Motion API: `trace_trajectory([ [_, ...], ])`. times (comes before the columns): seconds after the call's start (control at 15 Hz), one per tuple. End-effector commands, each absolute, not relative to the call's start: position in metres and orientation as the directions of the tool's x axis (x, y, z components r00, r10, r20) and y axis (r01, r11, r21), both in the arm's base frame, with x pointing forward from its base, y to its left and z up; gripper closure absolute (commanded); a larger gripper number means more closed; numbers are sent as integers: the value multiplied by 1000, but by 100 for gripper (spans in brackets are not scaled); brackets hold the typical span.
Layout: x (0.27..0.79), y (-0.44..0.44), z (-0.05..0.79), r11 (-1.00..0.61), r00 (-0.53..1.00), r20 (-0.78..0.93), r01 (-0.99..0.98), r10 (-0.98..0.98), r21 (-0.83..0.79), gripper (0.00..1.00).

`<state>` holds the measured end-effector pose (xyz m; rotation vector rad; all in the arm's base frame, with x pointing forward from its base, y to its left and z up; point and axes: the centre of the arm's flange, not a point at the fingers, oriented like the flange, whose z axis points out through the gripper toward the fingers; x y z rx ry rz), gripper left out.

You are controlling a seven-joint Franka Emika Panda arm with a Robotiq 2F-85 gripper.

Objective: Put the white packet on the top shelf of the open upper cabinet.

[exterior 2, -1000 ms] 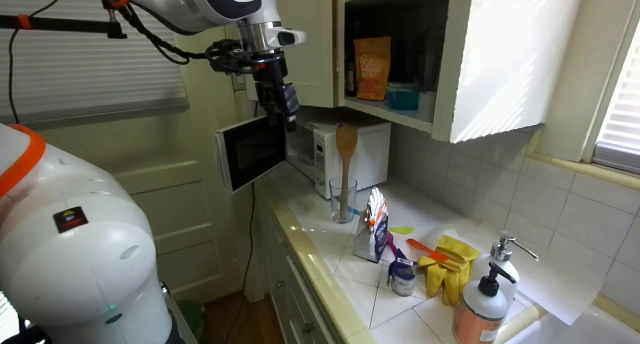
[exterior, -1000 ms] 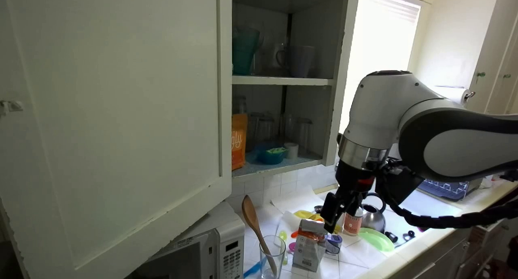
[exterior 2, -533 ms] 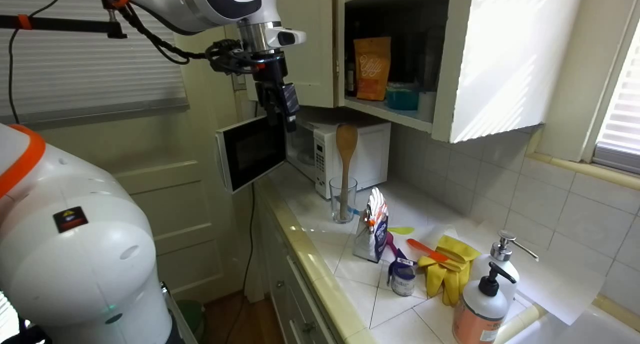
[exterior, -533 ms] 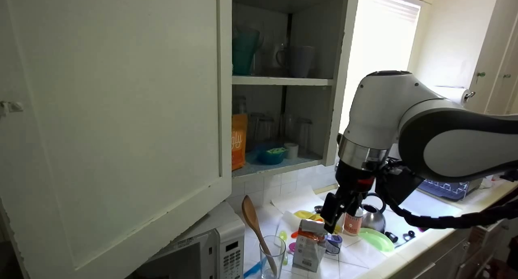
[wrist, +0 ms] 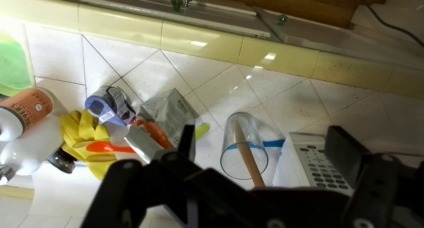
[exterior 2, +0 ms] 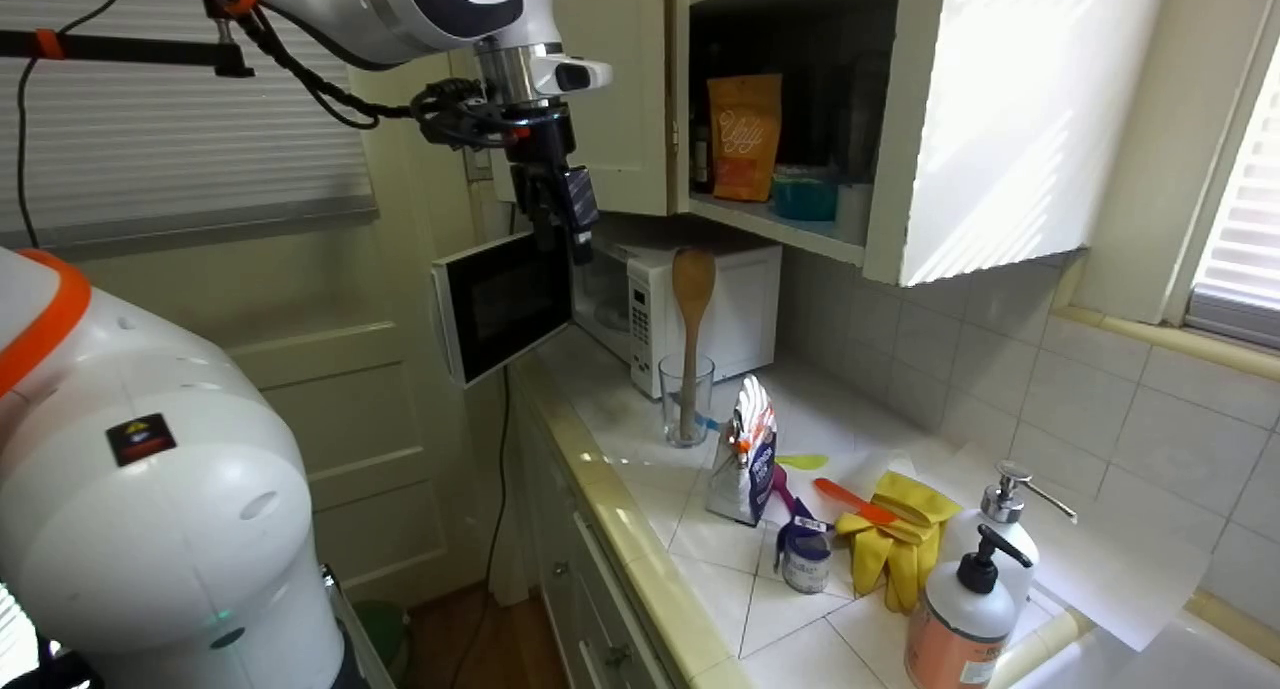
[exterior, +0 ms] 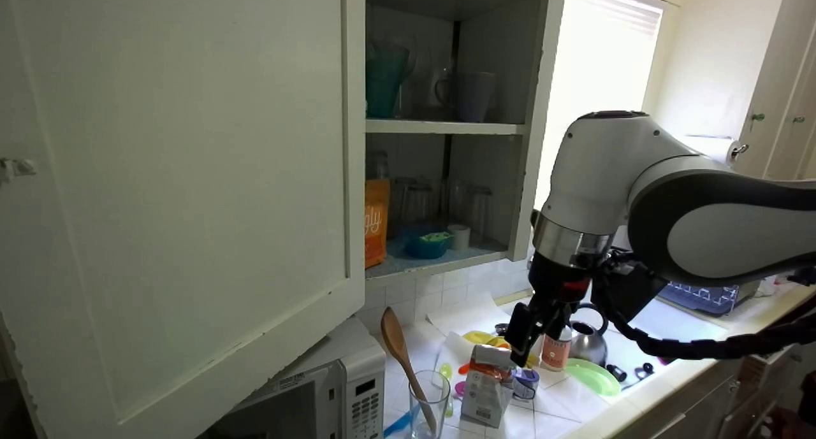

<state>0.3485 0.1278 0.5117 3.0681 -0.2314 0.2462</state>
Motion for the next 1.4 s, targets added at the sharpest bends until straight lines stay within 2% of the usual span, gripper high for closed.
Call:
trace_trajectory([
  [0.0,352,103,505,-983,971,155,-184,-182,-6,0],
  [0.53,347,-37,454,-932,944,62,-307,-324,-192,0],
  [0.8,347,-77,434,-898,922,39,-363,-384,-249,0],
  [1.0,352,-81,436,-913,926,54,-358,-374,-196,0],
  [1.33,372,-75,441,-958,955,84,-285,-284,8,0],
])
